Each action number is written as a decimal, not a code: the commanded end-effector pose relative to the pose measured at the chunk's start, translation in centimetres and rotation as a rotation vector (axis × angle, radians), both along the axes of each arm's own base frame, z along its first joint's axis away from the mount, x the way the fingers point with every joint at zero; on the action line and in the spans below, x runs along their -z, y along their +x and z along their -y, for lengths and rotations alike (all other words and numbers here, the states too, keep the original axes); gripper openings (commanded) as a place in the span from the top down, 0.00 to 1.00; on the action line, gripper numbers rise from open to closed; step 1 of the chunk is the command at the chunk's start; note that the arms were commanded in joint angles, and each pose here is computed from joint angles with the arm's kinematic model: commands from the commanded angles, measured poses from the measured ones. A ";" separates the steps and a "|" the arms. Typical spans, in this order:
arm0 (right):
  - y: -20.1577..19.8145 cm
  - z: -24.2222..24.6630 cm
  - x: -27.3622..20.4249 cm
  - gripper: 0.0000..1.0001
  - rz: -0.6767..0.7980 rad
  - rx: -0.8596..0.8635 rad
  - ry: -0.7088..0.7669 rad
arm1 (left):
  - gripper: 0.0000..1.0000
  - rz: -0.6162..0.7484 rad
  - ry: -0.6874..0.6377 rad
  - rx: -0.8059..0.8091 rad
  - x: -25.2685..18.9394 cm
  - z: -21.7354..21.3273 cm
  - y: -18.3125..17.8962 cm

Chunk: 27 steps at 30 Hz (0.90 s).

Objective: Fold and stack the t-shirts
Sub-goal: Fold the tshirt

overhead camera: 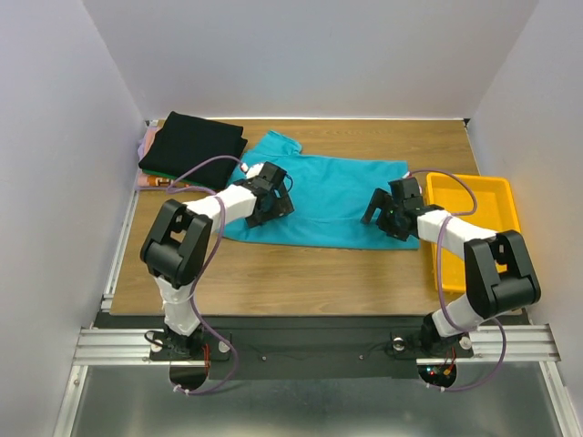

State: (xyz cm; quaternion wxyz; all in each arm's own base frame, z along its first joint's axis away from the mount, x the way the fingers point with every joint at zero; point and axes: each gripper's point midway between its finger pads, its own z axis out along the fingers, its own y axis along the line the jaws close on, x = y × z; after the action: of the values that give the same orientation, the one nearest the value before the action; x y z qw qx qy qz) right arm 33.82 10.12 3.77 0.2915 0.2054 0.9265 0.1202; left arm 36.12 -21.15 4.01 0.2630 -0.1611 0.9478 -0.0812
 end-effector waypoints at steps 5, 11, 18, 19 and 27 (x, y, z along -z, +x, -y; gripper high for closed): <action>-0.9 1.0 2.4 0.00 -0.041 0.046 -0.043 | 0.02 0.150 0.070 -0.105 -3.9 -0.6 6.4; -1.4 1.5 2.7 0.00 -0.043 0.061 -0.060 | 0.02 0.249 0.078 -0.117 -5.4 -1.3 12.2; -1.3 1.7 1.3 0.00 -0.001 0.051 -0.063 | 0.02 0.309 0.104 -0.060 -8.1 -0.1 16.2; -1.3 1.7 1.3 0.00 0.001 0.048 -0.064 | 0.02 0.318 0.102 -0.063 -8.6 -0.2 16.1; -0.4 1.2 -1.4 0.00 0.077 -0.002 -0.051 | 0.02 0.387 0.004 -0.052 -12.3 -0.7 9.1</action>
State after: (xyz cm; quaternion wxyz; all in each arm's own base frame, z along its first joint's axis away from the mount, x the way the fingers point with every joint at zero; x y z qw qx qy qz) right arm 33.71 9.19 3.98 0.3192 0.2078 0.9184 0.1070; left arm 47.84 -19.93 9.99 0.3885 -0.1648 0.9051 -0.0528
